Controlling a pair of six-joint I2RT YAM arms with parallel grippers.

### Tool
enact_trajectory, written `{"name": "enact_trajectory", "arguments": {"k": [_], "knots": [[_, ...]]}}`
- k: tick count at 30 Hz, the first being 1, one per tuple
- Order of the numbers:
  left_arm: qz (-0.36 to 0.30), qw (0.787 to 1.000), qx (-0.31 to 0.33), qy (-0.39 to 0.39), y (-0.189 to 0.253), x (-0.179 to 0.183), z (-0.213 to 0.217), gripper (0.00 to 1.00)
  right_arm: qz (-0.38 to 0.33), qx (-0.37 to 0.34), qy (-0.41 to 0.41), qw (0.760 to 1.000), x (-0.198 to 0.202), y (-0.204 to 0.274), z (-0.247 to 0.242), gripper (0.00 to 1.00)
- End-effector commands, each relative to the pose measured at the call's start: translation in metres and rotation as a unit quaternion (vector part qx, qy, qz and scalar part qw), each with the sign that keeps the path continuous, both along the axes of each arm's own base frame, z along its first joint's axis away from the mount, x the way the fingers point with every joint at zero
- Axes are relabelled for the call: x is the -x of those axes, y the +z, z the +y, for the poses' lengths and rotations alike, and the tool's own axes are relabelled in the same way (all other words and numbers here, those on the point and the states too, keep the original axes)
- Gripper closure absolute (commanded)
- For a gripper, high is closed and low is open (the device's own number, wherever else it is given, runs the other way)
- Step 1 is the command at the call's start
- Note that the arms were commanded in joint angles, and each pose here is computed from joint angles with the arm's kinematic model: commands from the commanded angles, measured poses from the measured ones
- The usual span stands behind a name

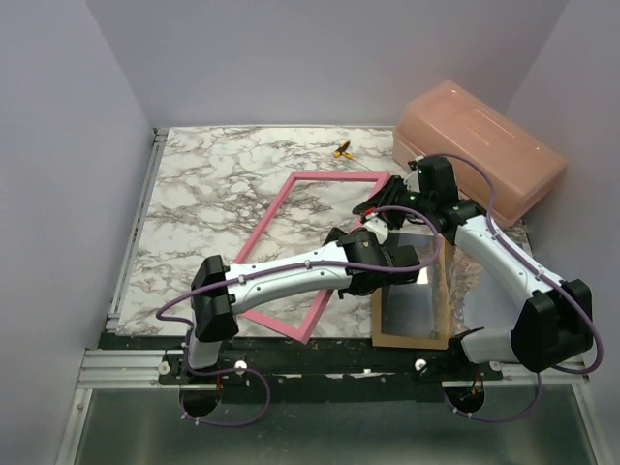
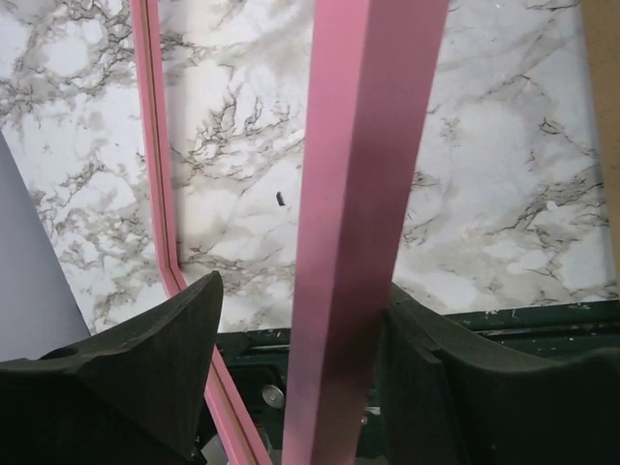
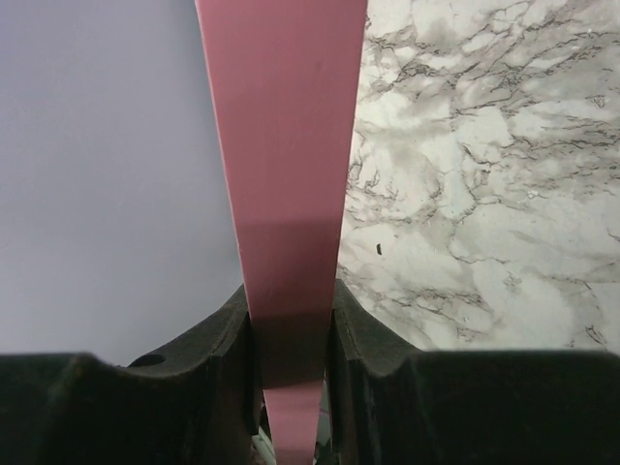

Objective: Put the photo into the frame
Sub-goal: Turn over the photo frame at the center of the board.

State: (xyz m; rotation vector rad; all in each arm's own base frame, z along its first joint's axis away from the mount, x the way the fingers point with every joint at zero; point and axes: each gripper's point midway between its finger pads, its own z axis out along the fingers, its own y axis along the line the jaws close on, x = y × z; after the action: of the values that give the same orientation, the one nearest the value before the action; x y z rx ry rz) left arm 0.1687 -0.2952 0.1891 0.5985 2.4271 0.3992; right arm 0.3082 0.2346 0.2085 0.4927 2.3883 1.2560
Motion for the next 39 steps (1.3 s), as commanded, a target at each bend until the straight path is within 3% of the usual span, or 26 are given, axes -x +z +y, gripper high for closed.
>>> {"name": "enact_trajectory", "arguments": {"k": [1, 6, 12, 14, 19, 24, 29, 39], "knots": [[-0.037, 0.998, -0.041, 0.008, 0.014, -0.008, 0.020, 0.45, -0.023, 0.001, -0.003, 1.000, -0.002, 0.013, -0.003, 0.96], [-0.047, 0.998, -0.049, 0.007, 0.015, -0.011, 0.024, 0.76, -0.025, -0.006, 0.001, 1.000, 0.000, 0.015, -0.001, 0.94], [-0.055, 0.997, -0.051, 0.005, 0.020, -0.013, 0.030, 0.95, -0.037, -0.014, 0.008, 0.999, 0.001, 0.021, 0.000, 0.88], [-0.060, 0.997, -0.048, 0.002, 0.025, -0.013, 0.032, 0.96, -0.045, -0.021, 0.013, 0.999, 0.003, 0.024, 0.002, 0.81], [-0.073, 0.997, -0.033, -0.006, 0.045, -0.018, 0.037, 1.00, -0.066, -0.024, 0.012, 0.997, 0.006, 0.035, -0.001, 0.39], [-0.076, 0.997, 0.001, -0.007, 0.072, -0.025, 0.045, 1.00, -0.085, -0.023, 0.006, 0.996, 0.011, 0.045, -0.005, 0.11], [-0.089, 0.995, 0.050, -0.006, 0.107, -0.034, 0.054, 1.00, -0.096, -0.010, -0.005, 0.995, 0.015, 0.050, -0.012, 0.01], [-0.087, 0.966, 0.242, -0.018, 0.166, -0.057, 0.058, 1.00, -0.087, 0.026, -0.009, 0.996, 0.021, 0.025, -0.022, 0.00]]}}
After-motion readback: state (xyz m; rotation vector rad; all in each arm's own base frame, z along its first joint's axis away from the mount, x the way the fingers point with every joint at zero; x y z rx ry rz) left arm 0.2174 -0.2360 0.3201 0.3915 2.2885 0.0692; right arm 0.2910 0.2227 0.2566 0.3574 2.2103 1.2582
